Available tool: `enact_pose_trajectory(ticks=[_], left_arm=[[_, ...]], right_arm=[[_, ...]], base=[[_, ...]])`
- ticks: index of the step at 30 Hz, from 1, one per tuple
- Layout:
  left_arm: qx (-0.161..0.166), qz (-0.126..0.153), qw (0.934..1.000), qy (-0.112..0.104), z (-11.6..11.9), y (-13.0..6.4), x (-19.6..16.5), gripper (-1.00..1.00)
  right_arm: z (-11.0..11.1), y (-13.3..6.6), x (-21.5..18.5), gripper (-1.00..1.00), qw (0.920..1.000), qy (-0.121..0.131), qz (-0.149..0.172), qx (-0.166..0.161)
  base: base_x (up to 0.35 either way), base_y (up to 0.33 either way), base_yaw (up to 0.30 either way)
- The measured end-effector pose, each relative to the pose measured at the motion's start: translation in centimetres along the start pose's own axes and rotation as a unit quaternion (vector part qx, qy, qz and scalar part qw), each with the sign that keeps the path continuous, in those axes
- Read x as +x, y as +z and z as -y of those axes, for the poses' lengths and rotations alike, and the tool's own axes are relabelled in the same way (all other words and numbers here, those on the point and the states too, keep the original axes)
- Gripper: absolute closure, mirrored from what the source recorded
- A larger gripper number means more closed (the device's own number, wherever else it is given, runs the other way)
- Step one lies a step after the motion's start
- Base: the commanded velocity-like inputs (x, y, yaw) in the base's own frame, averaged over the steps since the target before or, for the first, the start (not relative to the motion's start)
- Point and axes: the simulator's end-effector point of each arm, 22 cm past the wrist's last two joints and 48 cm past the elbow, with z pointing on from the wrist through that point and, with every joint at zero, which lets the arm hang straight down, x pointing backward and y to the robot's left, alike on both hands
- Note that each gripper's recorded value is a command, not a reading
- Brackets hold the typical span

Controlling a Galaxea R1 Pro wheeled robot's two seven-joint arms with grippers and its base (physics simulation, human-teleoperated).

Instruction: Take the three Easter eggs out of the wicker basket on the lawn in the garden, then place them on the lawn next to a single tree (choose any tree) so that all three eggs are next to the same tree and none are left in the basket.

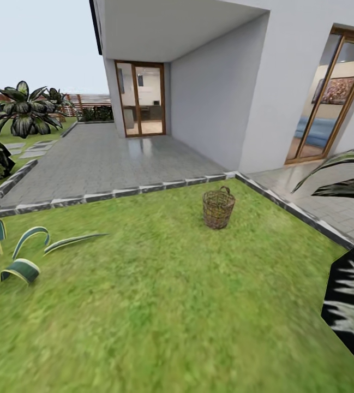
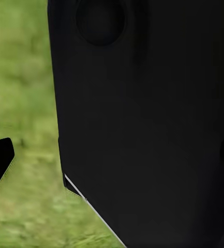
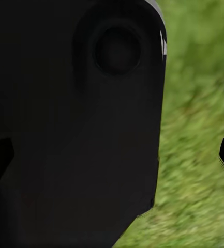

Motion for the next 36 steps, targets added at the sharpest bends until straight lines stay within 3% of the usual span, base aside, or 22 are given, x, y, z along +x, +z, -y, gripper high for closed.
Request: enact_pose_trajectory(ticks=[24,30,36], left_arm=[[-0.002,0.0,1.0,-0.001,-0.27,0.0,-0.03,-1.0],[-0.005,0.001,0.9996,-0.029,-0.66,0.0,-0.05,-1.0],[-0.006,0.001,0.9993,-0.038,-0.75,-0.01,-0.08,-1.0]], right_arm=[[0.48,0.01,-0.09,-1.0,1.0,0.003,0.0,0.003],[0.42,0.0,0.18,-1.0,1.0,0.004,-0.004,0.002],[0.18,0.0,0.29,-1.0,1.0,0.004,-0.006,0.0]], base=[[0.331,0.0,0.0],[0.331,0.0,0.0],[0.331,0.0,0.0]])
